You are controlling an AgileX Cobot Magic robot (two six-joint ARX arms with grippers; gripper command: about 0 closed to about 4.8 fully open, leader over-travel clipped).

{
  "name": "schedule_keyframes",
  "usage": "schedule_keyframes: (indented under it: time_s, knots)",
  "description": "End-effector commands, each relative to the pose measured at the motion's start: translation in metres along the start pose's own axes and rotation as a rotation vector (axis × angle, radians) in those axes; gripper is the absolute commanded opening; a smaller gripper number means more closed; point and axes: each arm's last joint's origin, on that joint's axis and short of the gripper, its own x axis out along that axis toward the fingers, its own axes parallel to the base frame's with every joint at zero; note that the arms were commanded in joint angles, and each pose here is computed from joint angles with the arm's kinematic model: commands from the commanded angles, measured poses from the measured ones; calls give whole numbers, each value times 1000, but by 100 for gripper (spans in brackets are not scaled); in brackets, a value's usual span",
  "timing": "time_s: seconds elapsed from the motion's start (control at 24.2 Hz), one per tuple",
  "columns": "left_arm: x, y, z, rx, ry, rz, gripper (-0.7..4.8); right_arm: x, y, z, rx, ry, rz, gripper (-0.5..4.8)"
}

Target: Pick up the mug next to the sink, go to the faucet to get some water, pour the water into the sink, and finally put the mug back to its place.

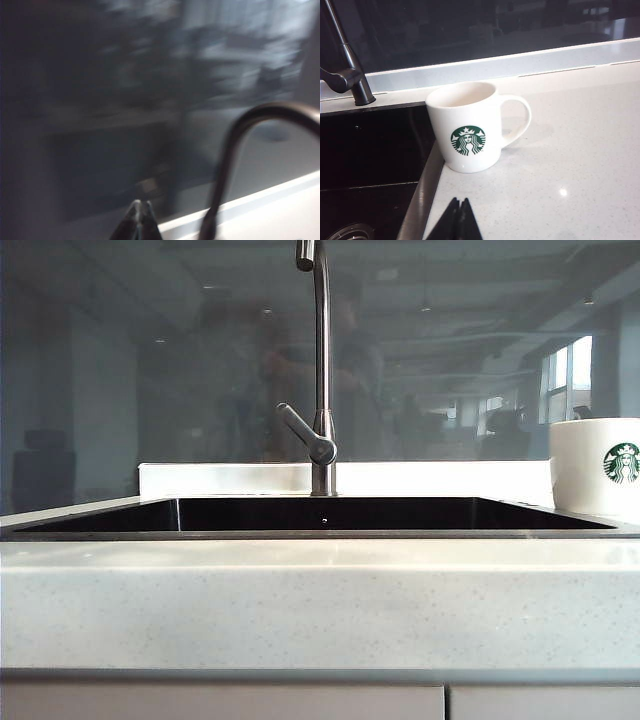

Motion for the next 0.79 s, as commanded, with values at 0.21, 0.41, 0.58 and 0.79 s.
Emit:
schedule_keyframes:
  time_s: [0.21,0.41,0.58,0.79]
  knots:
    - [-120,-71,86,264,-72,123,-4,0,0,1,-2,-17,2,-9]
    - [-232,-132,115,332,-125,244,-4,0,0,1,-2,-17,2,-9]
    - [-327,-181,88,387,-188,264,-4,0,0,1,-2,-16,2,-9]
    - [-385,-201,-8,356,-154,357,-4,0,0,1,-2,-17,2,-9]
